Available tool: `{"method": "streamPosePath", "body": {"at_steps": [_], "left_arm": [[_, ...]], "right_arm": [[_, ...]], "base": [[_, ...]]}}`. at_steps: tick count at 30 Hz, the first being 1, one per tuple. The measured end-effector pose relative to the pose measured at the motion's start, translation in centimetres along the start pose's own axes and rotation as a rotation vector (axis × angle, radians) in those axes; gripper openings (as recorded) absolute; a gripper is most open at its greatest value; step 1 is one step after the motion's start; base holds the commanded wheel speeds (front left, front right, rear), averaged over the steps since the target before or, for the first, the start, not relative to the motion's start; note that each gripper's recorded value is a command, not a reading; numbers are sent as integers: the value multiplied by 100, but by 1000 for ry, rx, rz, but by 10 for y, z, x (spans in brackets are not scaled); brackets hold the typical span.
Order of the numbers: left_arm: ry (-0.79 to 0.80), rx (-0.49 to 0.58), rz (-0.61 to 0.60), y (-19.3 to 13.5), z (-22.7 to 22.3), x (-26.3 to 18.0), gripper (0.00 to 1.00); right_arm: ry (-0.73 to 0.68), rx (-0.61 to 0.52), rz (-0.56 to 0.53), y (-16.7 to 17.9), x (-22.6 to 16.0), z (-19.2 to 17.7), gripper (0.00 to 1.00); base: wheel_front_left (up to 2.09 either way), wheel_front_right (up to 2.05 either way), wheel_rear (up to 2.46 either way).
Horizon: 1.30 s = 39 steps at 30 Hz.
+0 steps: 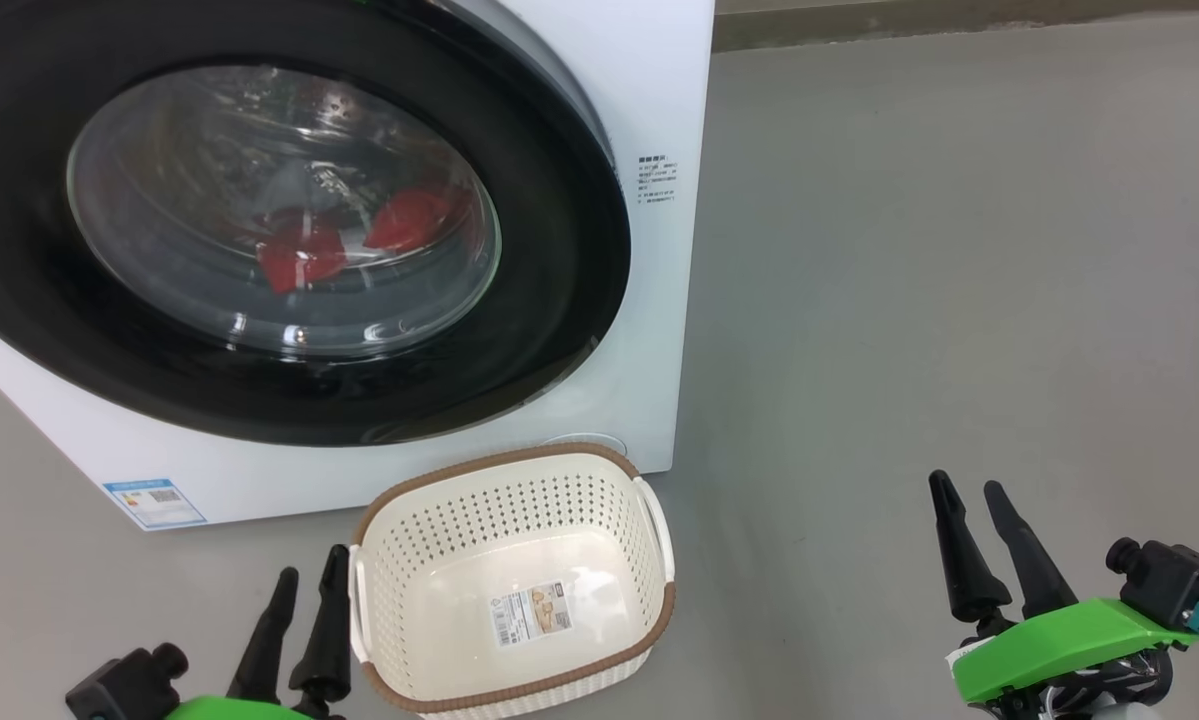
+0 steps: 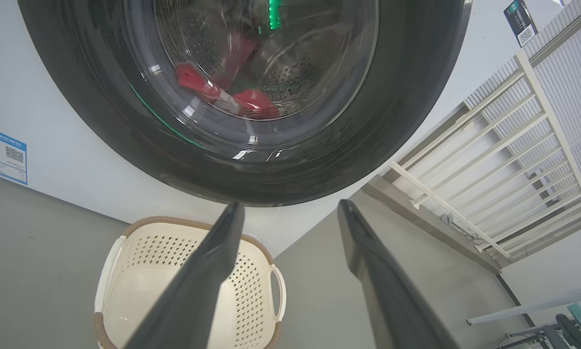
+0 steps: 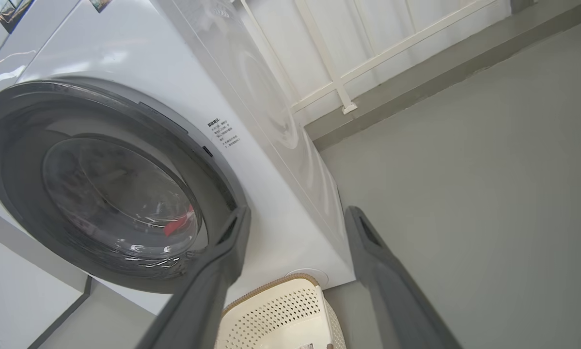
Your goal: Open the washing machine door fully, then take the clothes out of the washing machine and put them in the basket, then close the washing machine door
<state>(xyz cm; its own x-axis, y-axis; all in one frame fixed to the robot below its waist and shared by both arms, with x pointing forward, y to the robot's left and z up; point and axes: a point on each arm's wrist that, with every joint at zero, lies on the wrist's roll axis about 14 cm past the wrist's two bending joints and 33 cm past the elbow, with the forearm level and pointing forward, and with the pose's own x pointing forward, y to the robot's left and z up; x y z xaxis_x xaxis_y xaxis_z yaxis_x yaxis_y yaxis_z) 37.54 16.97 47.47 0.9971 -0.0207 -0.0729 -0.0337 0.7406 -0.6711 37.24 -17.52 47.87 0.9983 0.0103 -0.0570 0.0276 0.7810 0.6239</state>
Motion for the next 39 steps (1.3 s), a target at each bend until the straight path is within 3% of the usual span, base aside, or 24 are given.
{"method": "streamPosePath", "body": {"at_steps": [39], "left_arm": [[-103, 408, -73, -15, 21, 11, 100]], "right_arm": [[-108, -411, 130, 32, 7, 20, 100]], "base": [[0, 0, 0]]}}
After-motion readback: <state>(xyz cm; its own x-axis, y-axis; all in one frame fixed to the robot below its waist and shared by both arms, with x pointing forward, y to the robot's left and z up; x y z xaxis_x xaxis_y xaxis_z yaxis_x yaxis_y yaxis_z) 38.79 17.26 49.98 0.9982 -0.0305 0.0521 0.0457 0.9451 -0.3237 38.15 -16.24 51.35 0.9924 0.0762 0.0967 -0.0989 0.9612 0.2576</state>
